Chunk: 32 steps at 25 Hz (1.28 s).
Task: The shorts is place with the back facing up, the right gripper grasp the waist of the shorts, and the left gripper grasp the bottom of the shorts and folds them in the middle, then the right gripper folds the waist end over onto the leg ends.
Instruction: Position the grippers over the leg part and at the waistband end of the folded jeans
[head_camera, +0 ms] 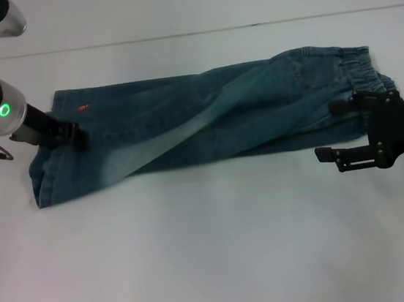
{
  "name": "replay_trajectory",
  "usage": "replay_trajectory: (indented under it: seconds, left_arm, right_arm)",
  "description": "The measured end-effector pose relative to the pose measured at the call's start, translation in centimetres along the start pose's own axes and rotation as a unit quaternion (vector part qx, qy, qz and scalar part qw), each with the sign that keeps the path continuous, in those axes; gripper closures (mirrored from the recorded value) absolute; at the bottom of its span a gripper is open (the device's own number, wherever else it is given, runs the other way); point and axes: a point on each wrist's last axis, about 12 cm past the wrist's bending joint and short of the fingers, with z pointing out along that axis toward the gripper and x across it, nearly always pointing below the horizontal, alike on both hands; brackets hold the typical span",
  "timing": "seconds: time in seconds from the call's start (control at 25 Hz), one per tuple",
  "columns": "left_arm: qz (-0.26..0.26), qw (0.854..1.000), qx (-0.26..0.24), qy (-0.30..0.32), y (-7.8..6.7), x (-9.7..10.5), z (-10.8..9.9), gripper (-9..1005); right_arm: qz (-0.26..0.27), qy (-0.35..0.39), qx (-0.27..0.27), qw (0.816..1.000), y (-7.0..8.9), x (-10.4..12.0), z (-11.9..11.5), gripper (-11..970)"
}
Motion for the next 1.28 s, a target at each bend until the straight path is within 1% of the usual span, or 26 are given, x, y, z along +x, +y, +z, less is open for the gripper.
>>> replay_trajectory:
  seconds: [0.04, 0.48, 0.6, 0.8, 1.16, 1.28]
  left_arm:
    - [0.003, 1.0, 0.001, -0.002, -0.22, -0.17, -0.02, 252]
    - [0.01, 1.0, 0.002, -0.005, -0.67, -0.34, 0.14, 697]
    - [0.013, 1.0, 0.001, -0.005, -0.79, -0.38, 0.16, 927]
    - [0.017, 1.0, 0.0, 0.002, -0.88, -0.5, -0.14, 950]
    - [0.012, 1.0, 0.0, 0.006, -0.61, -0.28, -0.26, 933]
    - [0.015, 1.0, 0.0, 0.01, -0.72, -0.27, -0.3, 928]
  right_arm:
    - [0.001, 0.001, 0.002, 1.0, -0.04, 0.05, 0.08, 41]
    - [-0.002, 0.0, 0.007, 1.0, -0.14, 0.23, 0.22, 42]
    - [-0.003, 0.0, 0.007, 1.0, -0.14, 0.2, 0.26, 42]
    - [-0.007, -0.001, 0.006, 1.0, -0.17, 0.11, 0.32, 42]
    - [-0.008, -0.002, 0.006, 1.0, -0.18, 0.1, 0.31, 43]
    - [-0.008, -0.002, 0.006, 1.0, -0.16, 0.09, 0.31, 43]
